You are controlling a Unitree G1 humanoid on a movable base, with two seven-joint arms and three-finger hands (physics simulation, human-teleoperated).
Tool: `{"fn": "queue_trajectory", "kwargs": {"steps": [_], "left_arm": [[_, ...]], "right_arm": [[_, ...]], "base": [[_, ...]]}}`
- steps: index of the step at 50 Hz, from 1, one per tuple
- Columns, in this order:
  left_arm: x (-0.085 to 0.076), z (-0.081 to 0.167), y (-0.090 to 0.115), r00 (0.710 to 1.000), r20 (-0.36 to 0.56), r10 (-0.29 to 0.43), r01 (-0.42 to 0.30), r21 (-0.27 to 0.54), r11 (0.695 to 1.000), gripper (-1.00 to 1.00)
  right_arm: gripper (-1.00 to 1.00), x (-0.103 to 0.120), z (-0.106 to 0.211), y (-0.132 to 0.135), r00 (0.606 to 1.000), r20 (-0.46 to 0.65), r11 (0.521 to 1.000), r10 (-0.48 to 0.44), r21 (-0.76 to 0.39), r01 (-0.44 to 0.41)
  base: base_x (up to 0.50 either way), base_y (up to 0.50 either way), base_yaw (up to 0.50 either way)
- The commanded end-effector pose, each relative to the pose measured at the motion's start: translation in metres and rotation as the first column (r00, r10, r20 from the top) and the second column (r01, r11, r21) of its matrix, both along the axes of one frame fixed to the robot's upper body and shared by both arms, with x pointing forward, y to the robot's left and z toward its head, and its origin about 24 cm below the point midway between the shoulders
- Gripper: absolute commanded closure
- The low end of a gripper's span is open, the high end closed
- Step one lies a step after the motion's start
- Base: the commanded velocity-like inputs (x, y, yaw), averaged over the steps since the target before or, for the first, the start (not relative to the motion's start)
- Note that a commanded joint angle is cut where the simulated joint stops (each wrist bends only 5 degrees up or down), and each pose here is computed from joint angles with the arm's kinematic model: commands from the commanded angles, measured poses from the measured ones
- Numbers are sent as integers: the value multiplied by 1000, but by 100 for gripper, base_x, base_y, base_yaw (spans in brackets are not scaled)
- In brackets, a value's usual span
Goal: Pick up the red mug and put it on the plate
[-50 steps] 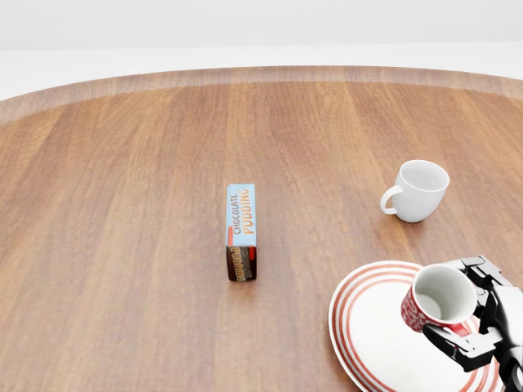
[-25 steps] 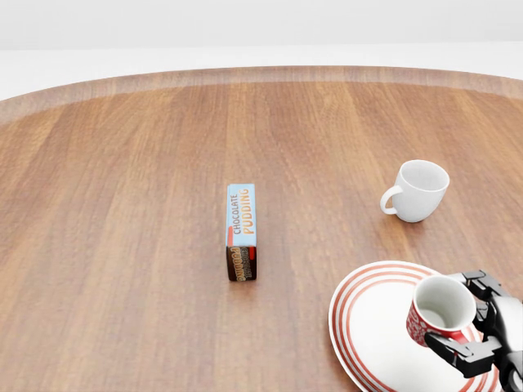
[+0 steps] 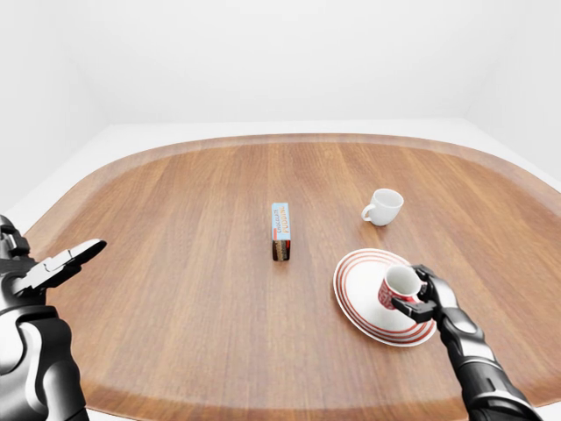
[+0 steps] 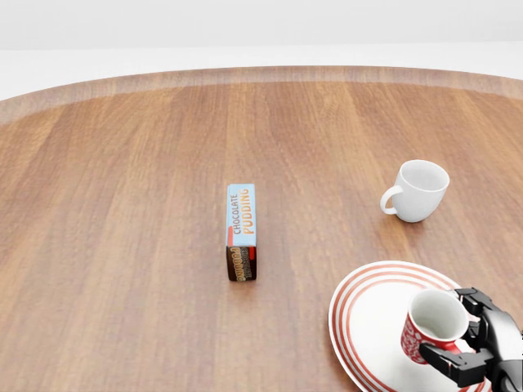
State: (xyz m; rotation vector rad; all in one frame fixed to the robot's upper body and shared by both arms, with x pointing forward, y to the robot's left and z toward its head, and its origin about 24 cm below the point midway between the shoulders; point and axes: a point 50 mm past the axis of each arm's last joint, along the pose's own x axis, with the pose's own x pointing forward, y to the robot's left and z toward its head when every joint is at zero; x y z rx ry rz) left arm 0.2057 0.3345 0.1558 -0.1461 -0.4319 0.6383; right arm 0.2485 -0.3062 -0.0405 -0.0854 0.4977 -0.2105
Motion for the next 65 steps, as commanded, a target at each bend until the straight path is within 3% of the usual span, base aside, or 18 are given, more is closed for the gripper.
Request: {"fn": "queue_trajectory", "kwargs": {"steps": [1,34,41,52,56,60,61,62,63,65], "left_arm": [[0,-1,0,1000,-4,-1,1,-3,1000,-100],[1,0,-1,1000,-2,-1,1,-1,1000,-100],[1,-2,0,1000,-8,-2,2,-4,1000,-100],[2,-3,0,1000,-13,-3,3,-6,1000,-100],[2,-3,0,1000,-12,-2,2,-6,1000,-100],[3,-3,0,1000,-15,-3,3,-6,1000,-100],[2,-3,0,1000,-14,-3,3,-7,1000,-100],[2,-3,0,1000,-13,-2,2,-6,1000,-100],[2,-3,0,1000,-12,-2,2,-6,1000,-100],[2,-3,0,1000,-14,-2,2,-6,1000,-100]], "right_arm": [[100,-2,-6,1,1000,-27,999,-12,40,13],[99,-3,-10,2,999,-53,999,-2,42,4],[65,-2,-8,2,999,-42,999,3,37,-1],[39,-2,-8,3,999,-40,999,11,40,-9],[-10,-2,-8,4,999,-38,999,16,38,-14],[-26,-2,-7,3,999,-35,999,16,35,-14],[-53,-2,-8,3,999,-36,999,16,34,-14],[-66,-2,-8,3,999,-36,999,16,34,-15],[-100,-2,-8,3,999,-42,999,15,36,-13],[-100,-3,-9,4,999,-46,999,19,41,-17]], "base": [[0,0,0],[0,0,0],[0,0,0],[0,0,0],[0,0,0],[0,0,0],[0,0,0],[0,0,0],[0,0,0],[0,0,0]]}}
